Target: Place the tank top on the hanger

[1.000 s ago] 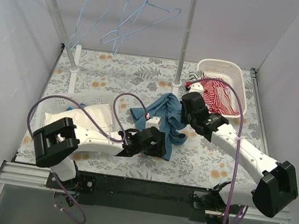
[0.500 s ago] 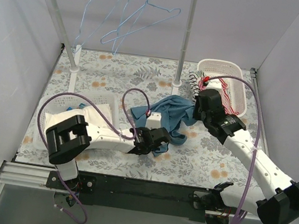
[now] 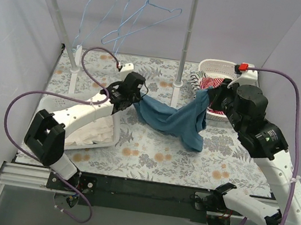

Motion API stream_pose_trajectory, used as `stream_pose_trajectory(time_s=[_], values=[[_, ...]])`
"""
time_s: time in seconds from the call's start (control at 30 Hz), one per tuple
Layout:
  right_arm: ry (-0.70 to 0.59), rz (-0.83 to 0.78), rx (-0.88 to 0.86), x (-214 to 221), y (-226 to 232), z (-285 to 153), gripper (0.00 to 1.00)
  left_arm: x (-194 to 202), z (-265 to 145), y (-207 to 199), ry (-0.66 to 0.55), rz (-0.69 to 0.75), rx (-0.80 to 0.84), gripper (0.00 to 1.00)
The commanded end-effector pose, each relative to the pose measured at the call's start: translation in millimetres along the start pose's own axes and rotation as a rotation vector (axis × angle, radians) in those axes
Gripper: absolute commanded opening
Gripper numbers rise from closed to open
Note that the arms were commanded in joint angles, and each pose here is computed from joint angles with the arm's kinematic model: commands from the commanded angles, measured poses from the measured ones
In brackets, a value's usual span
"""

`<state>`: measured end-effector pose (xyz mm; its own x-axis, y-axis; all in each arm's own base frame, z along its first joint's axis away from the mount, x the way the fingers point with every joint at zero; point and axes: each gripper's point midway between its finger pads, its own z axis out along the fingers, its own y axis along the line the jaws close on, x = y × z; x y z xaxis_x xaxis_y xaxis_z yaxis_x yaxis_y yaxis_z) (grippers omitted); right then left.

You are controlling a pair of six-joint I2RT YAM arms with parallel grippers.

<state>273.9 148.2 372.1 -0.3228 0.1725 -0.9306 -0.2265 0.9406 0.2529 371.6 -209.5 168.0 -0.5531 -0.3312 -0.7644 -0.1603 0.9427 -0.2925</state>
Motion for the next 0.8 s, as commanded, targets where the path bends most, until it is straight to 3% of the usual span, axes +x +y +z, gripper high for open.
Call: stream_pose_trajectory(time_s=[0.0,0.03,0.1,0.17,0.27,0.33,0.47,0.53,0.7,0.77], values=[[0.045,-0.056,0.005,7,4,19,0.01,8,6,-42,0.099,0.108,0.158,0.07],[0.093,-0.080,0.028,22,1,33,0.01,12,6,-47,0.114,0.109,0.185,0.22],[0.170,-0.072,0.043,42,-12,52,0.01,20,-3,-56,0.144,0.122,0.250,0.40],[0.252,-0.037,0.086,67,-39,75,0.01,36,-17,-62,0.163,0.149,0.295,0.53],[0.317,-0.002,0.075,90,-51,95,0.01,57,-58,-83,0.162,0.199,0.391,0.62],[0.343,0.009,0.066,99,-54,101,0.01,74,-77,-97,0.169,0.211,0.420,0.62],[0.348,0.060,0.057,105,-68,109,0.01,145,-107,-137,0.257,0.248,0.498,0.60],[0.367,0.085,0.029,109,-67,110,0.01,172,-98,-151,0.291,0.250,0.495,0.58],[0.376,0.138,0.029,116,-79,105,0.01,195,-89,-209,0.234,0.232,0.486,0.56],[0.360,0.159,0.042,113,-85,102,0.01,214,-74,-214,0.217,0.249,0.445,0.56]])
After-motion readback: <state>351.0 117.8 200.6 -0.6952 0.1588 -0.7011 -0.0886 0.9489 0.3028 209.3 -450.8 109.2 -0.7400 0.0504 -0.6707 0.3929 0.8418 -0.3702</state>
